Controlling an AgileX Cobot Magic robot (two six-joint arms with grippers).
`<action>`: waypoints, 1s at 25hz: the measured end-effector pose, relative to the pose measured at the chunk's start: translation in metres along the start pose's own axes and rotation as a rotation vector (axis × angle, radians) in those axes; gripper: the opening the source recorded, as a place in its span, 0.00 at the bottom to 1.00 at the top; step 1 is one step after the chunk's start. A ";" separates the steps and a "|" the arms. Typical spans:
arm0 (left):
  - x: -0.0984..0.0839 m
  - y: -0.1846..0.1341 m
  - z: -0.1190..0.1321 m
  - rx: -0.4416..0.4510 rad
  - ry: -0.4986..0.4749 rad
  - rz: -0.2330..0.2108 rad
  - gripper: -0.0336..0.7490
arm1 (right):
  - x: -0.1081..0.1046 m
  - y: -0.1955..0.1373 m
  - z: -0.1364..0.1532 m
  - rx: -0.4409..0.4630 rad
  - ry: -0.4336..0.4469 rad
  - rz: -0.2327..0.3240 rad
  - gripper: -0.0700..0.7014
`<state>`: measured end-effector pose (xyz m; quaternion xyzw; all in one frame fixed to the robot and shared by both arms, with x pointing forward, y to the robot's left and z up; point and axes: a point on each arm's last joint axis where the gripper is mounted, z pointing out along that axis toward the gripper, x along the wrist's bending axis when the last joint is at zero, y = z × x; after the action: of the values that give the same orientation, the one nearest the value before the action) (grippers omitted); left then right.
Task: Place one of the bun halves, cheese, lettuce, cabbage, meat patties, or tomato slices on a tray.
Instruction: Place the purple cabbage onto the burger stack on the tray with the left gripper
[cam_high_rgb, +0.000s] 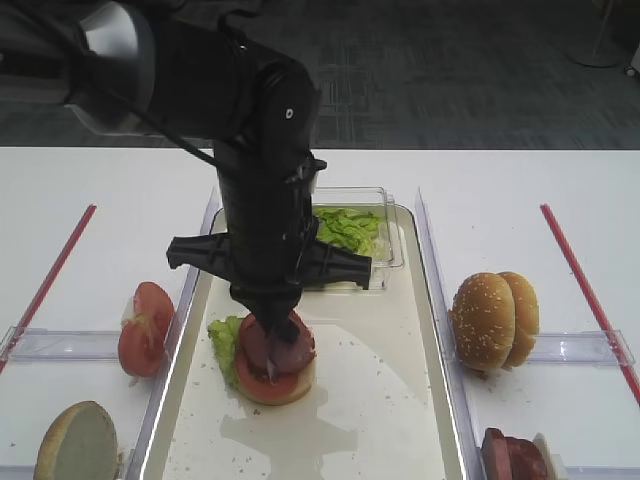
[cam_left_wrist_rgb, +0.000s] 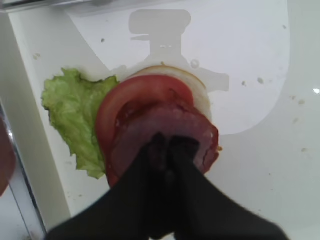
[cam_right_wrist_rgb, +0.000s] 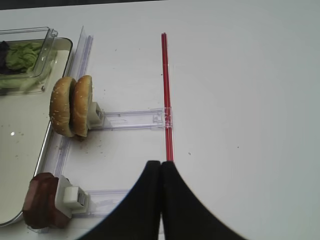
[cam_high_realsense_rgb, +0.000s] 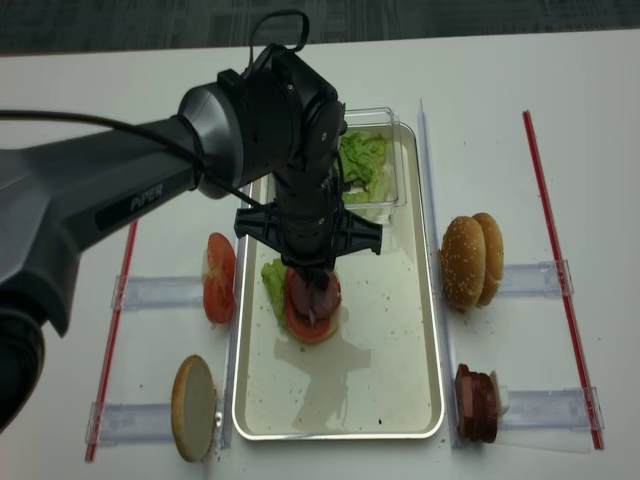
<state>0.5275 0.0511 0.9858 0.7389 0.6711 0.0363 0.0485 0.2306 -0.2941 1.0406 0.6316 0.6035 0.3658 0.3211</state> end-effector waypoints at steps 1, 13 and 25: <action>0.000 0.000 0.000 0.000 0.000 -0.001 0.10 | 0.000 0.000 0.000 0.000 0.000 0.000 0.14; 0.000 0.000 0.000 0.000 0.000 0.001 0.17 | 0.000 0.000 0.000 0.000 0.000 0.000 0.14; 0.000 0.000 0.000 0.002 0.001 0.001 0.36 | 0.000 0.000 0.000 0.000 0.000 0.000 0.14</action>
<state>0.5275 0.0514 0.9857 0.7391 0.6709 0.0361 0.0474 0.2306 -0.2941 1.0406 0.6316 0.6035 0.3658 0.3211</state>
